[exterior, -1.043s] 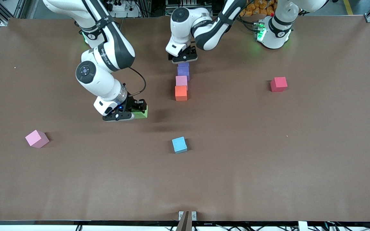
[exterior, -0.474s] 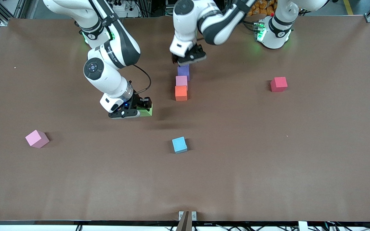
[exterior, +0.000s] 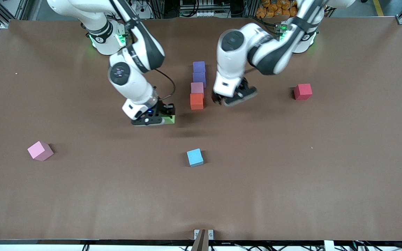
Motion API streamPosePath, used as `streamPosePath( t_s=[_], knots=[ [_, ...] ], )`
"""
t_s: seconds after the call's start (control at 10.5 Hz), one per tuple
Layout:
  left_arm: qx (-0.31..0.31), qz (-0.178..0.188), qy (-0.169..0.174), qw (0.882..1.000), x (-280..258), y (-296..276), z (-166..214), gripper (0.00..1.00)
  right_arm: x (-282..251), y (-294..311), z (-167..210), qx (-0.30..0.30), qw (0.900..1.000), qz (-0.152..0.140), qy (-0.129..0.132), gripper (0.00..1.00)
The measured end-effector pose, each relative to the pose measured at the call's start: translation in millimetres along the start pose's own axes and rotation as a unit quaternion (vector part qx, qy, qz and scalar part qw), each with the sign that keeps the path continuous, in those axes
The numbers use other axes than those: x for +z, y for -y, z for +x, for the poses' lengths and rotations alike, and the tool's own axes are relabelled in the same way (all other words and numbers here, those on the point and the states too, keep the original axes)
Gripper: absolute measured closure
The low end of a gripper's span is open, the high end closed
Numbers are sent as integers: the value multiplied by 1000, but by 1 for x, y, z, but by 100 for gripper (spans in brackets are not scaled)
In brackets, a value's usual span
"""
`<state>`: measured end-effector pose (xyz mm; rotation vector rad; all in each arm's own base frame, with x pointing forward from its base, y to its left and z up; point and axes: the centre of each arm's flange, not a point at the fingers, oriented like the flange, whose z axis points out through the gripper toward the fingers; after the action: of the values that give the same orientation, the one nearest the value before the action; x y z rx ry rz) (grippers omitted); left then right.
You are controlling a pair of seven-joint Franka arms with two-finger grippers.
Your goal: Arrange blocks into number 1
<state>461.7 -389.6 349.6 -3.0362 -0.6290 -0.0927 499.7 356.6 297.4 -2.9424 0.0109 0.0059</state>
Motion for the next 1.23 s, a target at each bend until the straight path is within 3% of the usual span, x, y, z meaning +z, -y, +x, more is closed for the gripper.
streamPosePath(
  t_s=[0.28,0.57,0.76,1.04,1.23],
  knots=[
    [3,-7,-21,1000,-13,66,129,0,36,49,-4,-12,1000,-9,1,47],
    [21,-8,-48,999,-29,119,207,0,54,74,-8,-11,1000,-16,-3,47],
    [29,-3,-49,998,-37,129,218,0,62,88,-17,-12,1000,-19,-1,47],
    [73,37,-23,996,-53,155,222,0,77,102,-35,-10,1000,-26,7,47],
    [85,40,-2,996,-65,174,226,0,87,103,-40,-10,999,-32,11,47]
  ],
)
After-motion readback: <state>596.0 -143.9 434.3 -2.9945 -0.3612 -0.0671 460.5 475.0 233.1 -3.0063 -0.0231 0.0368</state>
